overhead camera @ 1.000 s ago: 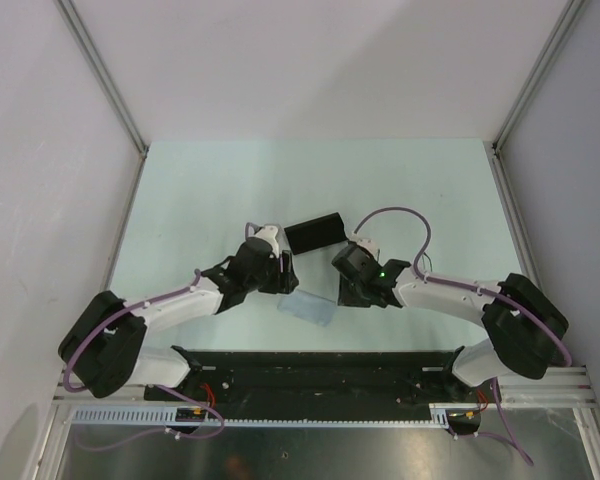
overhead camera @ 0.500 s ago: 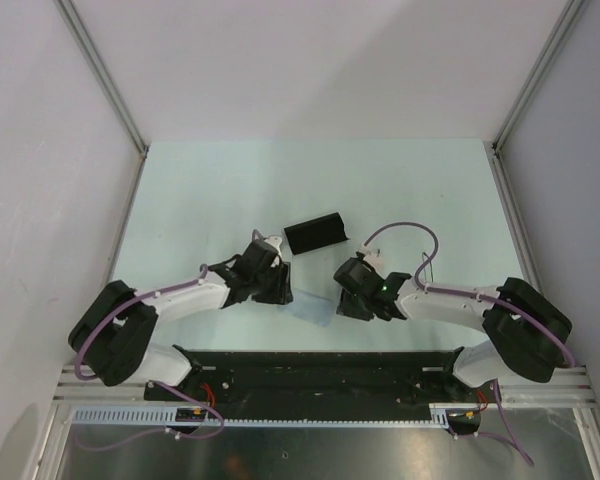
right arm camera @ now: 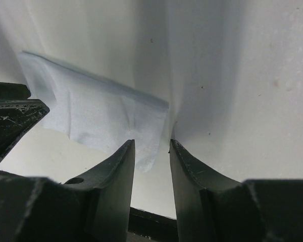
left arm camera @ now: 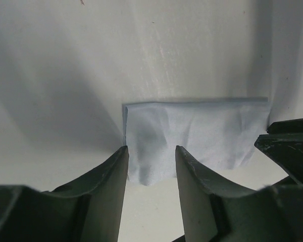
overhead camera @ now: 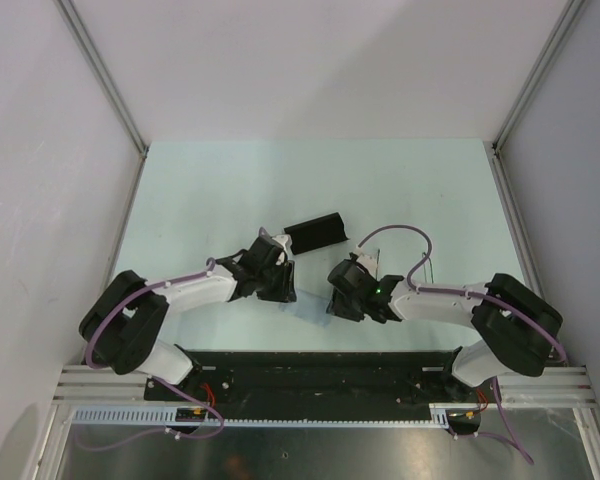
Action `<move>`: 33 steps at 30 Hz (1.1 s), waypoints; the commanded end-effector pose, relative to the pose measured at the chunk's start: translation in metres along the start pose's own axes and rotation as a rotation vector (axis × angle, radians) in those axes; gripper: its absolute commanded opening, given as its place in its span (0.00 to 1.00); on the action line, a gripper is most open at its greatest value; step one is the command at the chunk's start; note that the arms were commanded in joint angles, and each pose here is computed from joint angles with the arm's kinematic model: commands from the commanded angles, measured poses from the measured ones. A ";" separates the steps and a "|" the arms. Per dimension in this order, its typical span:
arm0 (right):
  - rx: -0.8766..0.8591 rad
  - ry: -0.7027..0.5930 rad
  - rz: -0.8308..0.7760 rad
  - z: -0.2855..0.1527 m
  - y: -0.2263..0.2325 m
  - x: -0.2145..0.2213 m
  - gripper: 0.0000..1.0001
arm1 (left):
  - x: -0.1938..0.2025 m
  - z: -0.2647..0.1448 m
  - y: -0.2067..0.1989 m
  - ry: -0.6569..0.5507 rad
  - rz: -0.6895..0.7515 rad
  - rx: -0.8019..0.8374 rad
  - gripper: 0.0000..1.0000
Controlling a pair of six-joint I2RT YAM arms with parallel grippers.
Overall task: Organize the sunglasses
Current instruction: Pick up the folded cleaning cloth from the center of the board.
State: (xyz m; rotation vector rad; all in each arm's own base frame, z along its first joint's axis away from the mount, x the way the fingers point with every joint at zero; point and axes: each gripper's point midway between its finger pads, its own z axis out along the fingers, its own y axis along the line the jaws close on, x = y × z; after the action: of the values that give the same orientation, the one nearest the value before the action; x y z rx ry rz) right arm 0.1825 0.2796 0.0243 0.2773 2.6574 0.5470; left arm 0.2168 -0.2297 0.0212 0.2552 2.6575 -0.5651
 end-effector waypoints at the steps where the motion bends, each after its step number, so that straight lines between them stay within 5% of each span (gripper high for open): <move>1: 0.022 0.011 0.008 0.007 -0.005 0.004 0.38 | -0.002 0.001 -0.006 0.017 0.013 0.021 0.47; 33: 0.076 0.047 -0.006 0.019 -0.015 0.006 0.07 | 0.004 0.002 0.004 0.021 0.014 -0.013 0.33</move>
State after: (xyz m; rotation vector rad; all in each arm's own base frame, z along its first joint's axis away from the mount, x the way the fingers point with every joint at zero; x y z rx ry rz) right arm 0.1898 0.2924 0.0188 0.2973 2.6716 0.5987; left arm 0.2155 -0.2303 0.0182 0.2693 2.6714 -0.5648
